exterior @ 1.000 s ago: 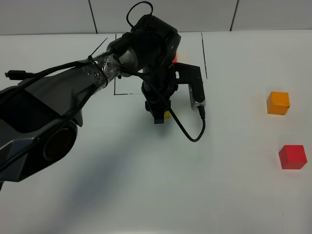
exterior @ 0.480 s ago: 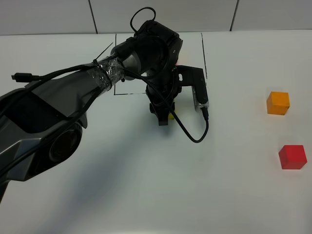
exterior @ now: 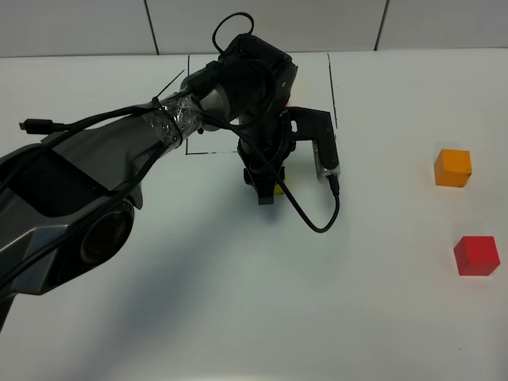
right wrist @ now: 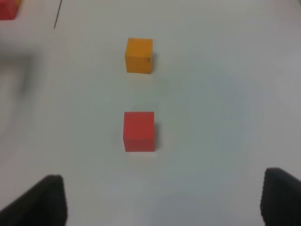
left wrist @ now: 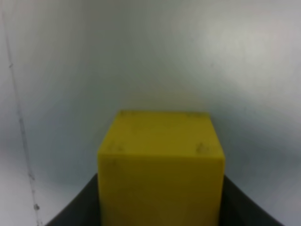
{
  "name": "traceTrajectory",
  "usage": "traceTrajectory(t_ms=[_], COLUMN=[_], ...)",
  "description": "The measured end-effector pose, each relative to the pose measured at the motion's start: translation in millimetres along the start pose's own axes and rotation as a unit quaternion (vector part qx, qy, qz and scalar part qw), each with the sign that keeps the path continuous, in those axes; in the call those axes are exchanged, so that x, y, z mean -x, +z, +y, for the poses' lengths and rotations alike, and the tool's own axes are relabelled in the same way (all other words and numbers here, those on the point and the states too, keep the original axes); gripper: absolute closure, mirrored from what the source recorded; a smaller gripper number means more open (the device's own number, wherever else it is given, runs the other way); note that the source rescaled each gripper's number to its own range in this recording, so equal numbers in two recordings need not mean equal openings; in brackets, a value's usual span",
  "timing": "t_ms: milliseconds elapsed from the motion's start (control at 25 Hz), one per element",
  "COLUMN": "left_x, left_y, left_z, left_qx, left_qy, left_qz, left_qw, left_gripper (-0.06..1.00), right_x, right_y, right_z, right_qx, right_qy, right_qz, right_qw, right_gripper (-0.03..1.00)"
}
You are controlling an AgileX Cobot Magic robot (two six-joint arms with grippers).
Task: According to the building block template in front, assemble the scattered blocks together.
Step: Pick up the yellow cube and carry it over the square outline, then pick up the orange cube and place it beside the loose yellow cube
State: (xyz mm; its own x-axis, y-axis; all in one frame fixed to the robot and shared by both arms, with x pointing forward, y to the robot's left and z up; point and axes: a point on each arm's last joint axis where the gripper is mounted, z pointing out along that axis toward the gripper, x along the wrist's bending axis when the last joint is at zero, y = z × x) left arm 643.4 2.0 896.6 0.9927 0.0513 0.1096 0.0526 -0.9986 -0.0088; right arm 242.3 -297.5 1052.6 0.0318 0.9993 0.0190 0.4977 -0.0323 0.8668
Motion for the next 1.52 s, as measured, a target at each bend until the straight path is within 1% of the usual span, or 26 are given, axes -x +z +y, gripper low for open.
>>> traceTrajectory(t_ms=[160, 240, 280, 320, 520, 600, 680, 800, 920, 1120, 1200, 1360, 1440, 1520], left_x=[0.0, -0.4, -0.5, 0.2, 0.3, 0.3, -0.2, -0.6, -0.7, -2.1, -5.7, -21.1, -30.8, -39.5], left_y=[0.0, 1.4, 5.8, 10.1, 8.0, 3.4, -9.5, -34.3, -59.0, -94.4, -103.1, -111.0, -113.5, -117.6], left_z=[0.0, 0.5, 1.2, 1.4, 1.1, 0.7, -0.2, -2.4, -4.8, -11.3, -17.0, -38.7, -54.1, -69.6], left_qx=[0.000, 0.002, 0.003, 0.001, 0.001, 0.002, 0.006, 0.016, 0.028, 0.051, 0.056, 0.057, 0.057, 0.058], left_qy=[0.000, 0.000, 0.000, 0.000, -0.007, -0.010, -0.018, -0.040, -0.070, -0.134, -0.162, -0.218, -0.250, -0.285], left_qz=[0.000, 0.002, 0.002, -0.001, -0.002, -0.002, 0.003, 0.013, 0.026, 0.049, 0.061, 0.076, 0.079, 0.084], left_qw=[1.000, 1.000, 1.000, 1.000, 1.000, 1.000, 1.000, 0.999, 0.997, 0.988, 0.983, 0.971, 0.963, 0.953], left_gripper=[0.92, 0.88, 0.84, 0.77, 0.32, 0.18, 0.10, 0.05, 0.05, 0.05, 0.05, 0.05, 0.05, 0.05], right_x=[0.0, -0.1, -0.1, -0.1, -0.1, -0.1, -0.1, -0.1, -0.1, -0.2, -0.2, -0.2, -0.2, -0.2], right_y=[0.0, 0.0, 0.0, 0.0, 0.0, 0.0, 0.0, 0.0, 0.0, 0.0, 0.0, 0.0, 0.0, 0.0], right_z=[0.0, 0.0, 0.0, 0.0, 0.0, 0.0, 0.0, 0.0, 0.0, 0.0, 0.0, 0.0, 0.0, 0.0], right_qx=[0.000, 0.000, 0.000, 0.000, 0.000, 0.000, 0.000, 0.000, 0.000, 0.000, 0.000, 0.000, 0.000, 0.000], right_qy=[0.000, 0.000, 0.000, 0.000, 0.000, 0.000, 0.000, 0.000, 0.000, 0.000, 0.000, 0.000, 0.000, 0.000], right_qz=[0.000, 0.000, 0.000, 0.000, 0.000, 0.000, 0.000, 0.000, 0.000, 0.001, 0.001, 0.001, 0.001, 0.001], right_qw=[1.000, 1.000, 1.000, 1.000, 1.000, 1.000, 1.000, 1.000, 1.000, 1.000, 1.000, 1.000, 1.000, 1.000], right_gripper=[0.21, 0.21, 0.21, 0.21, 0.21, 0.21, 0.21, 0.21, 0.21, 0.21, 0.21, 0.21, 0.21, 0.21])
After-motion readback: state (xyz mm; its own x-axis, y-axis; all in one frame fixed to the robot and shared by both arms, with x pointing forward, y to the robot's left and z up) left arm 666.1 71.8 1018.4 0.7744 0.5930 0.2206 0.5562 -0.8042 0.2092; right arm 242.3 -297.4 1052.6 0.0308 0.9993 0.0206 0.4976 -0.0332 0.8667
